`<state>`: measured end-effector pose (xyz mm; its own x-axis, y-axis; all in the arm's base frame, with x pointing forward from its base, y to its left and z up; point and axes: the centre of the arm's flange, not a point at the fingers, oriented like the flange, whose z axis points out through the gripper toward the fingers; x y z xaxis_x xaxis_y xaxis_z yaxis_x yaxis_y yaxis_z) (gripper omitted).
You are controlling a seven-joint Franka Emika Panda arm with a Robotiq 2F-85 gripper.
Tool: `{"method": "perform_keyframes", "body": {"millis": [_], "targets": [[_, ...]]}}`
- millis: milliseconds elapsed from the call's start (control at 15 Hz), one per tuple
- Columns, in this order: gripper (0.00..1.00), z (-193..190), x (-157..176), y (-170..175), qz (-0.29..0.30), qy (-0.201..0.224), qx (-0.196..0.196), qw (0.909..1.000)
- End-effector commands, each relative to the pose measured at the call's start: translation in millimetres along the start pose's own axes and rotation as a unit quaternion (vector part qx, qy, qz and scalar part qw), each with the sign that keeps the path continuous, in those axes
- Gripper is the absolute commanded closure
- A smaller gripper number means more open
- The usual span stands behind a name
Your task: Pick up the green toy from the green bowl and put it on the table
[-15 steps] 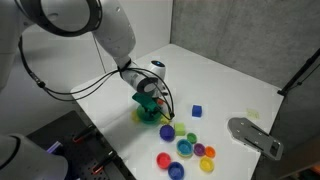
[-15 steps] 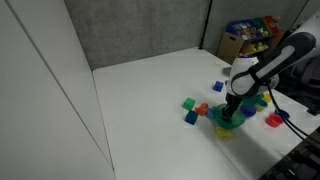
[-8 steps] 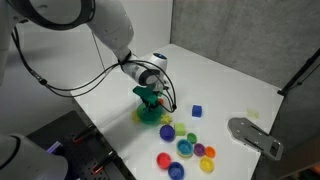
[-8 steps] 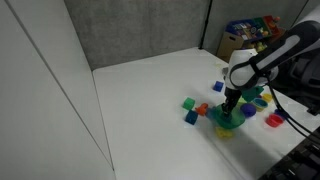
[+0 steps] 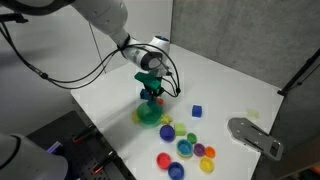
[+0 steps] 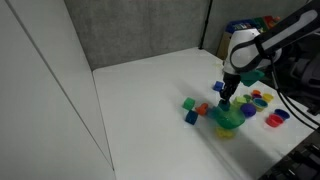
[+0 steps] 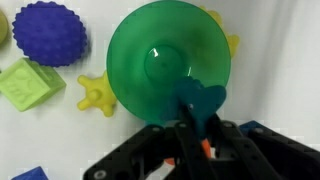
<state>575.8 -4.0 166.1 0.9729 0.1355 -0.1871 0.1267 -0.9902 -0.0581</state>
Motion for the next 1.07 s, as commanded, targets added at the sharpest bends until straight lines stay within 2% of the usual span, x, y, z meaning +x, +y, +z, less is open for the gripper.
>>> {"method": "perform_keyframes", "body": {"millis": [0,333,400,467,533,667,1000], "targets": [[0.93,-31.1,24.8,17.6,0.026,0.007,-0.012,0.9996],[0.94,-54.7,44.2,59.0,0.070,0.033,-0.029,0.9966],[0.82,-57.4,44.6,65.2,0.077,0.036,-0.030,0.9959],[0.57,-61.3,43.0,69.0,0.083,0.040,-0.028,0.9954],[0.56,-63.5,42.7,72.0,0.085,0.043,-0.027,0.9951],[0.46,-72.4,38.2,69.9,0.083,0.045,-0.020,0.9953],[0.06,-104.6,26.9,52.1,0.069,0.044,-0.010,0.9966]]}}
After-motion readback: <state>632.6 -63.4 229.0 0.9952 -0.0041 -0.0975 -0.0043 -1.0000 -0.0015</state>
